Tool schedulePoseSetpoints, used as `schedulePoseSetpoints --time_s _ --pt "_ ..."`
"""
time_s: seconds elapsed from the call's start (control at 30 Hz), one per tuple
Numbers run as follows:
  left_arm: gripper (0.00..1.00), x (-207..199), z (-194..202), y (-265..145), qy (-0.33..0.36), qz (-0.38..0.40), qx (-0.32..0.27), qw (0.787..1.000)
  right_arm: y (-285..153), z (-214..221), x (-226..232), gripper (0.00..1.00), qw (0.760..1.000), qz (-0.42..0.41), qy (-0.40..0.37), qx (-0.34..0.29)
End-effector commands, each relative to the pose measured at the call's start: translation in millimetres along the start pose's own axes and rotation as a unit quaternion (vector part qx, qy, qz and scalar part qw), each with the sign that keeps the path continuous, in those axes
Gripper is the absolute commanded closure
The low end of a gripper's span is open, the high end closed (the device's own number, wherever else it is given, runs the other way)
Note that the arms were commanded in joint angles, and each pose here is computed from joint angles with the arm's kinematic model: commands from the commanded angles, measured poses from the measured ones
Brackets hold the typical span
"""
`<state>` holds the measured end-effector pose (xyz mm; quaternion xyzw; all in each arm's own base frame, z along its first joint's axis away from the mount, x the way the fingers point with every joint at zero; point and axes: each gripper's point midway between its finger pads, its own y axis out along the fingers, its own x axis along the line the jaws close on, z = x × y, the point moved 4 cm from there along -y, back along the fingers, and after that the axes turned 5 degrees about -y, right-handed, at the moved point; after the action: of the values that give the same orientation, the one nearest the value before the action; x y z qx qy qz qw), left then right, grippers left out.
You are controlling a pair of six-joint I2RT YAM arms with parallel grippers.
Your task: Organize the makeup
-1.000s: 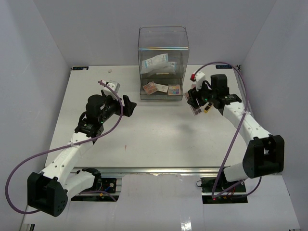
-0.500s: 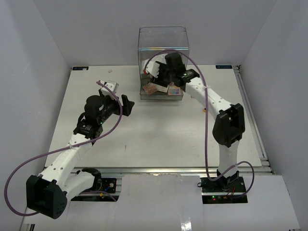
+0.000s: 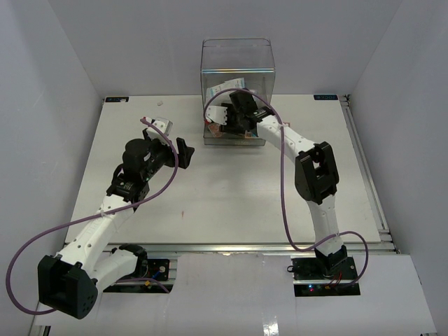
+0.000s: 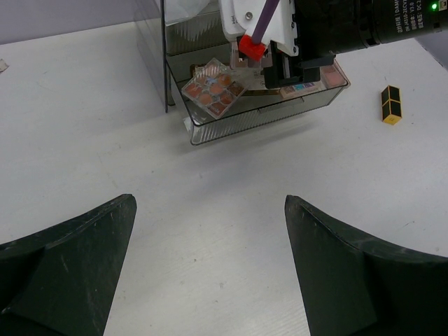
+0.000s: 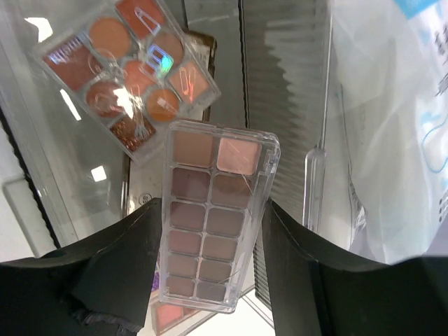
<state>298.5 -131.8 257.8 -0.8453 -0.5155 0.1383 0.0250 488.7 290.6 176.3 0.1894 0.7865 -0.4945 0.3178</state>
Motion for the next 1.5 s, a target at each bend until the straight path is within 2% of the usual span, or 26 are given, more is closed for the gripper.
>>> schedulePoseSetpoints --time_s 0.0,0.03,0.13,0.33,0.5,0.6,0.7,0.8,0.97,1.2,1.47 --pt "0.02 -3.6 -16.2 -6.4 0.008 0.004 -0.025 1.000 -14.8 -0.2 -16.8 0.62 0.999 0.033 -0.012 -0.003" --pt "0.02 -3.5 -16.3 -6.5 0.008 0.004 -0.025 1.000 -15.0 0.0 -13.5 0.58 1.000 0.029 -0.012 -0.005" --pt "0.02 -2.9 -16.1 -6.2 0.009 0.002 -0.025 1.000 -21.0 -0.7 -6.4 0.37 1.000 0.018 -0.008 -0.016" --pt "0.02 -2.9 -16.8 -6.5 0.009 0.002 -0.027 1.000 -56.5 -16.7 -19.5 0.10 0.998 0.034 0.020 -0.053" --pt "0.02 -3.0 -16.6 -7.1 0.008 0.002 -0.027 1.000 -92.3 -24.0 -39.9 0.10 0.994 0.073 0.056 -0.065" --pt "0.02 -3.1 -16.7 -7.6 0.008 0.002 -0.027 1.000 -121.4 -17.4 -53.4 0.10 0.979 0.111 0.146 -0.087" --pt "0.02 -3.8 -18.6 -8.9 0.007 0.002 -0.031 1.000 -142.0 2.8 -59.8 0.10 0.949 0.137 0.259 -0.115" --pt "0.02 -4.2 -19.7 -10.2 0.007 0.003 -0.033 0.999 -148.0 35.0 -48.3 0.10 0.924 0.087 0.347 -0.133" --pt "0.02 -5.7 -19.1 -10.6 0.004 0.007 -0.032 0.999 -149.6 98.3 -12.7 0.05 0.856 0.030 0.500 -0.126" --pt "0.02 -7.6 -15.8 -7.4 -0.001 0.016 -0.024 1.000 -113.1 161.6 20.3 0.10 0.796 0.047 0.603 -0.024" --pt "0.02 -3.7 -12.2 -4.4 0.002 0.006 -0.019 1.000 -42.4 219.5 -13.5 0.10 0.698 0.126 0.697 0.107"
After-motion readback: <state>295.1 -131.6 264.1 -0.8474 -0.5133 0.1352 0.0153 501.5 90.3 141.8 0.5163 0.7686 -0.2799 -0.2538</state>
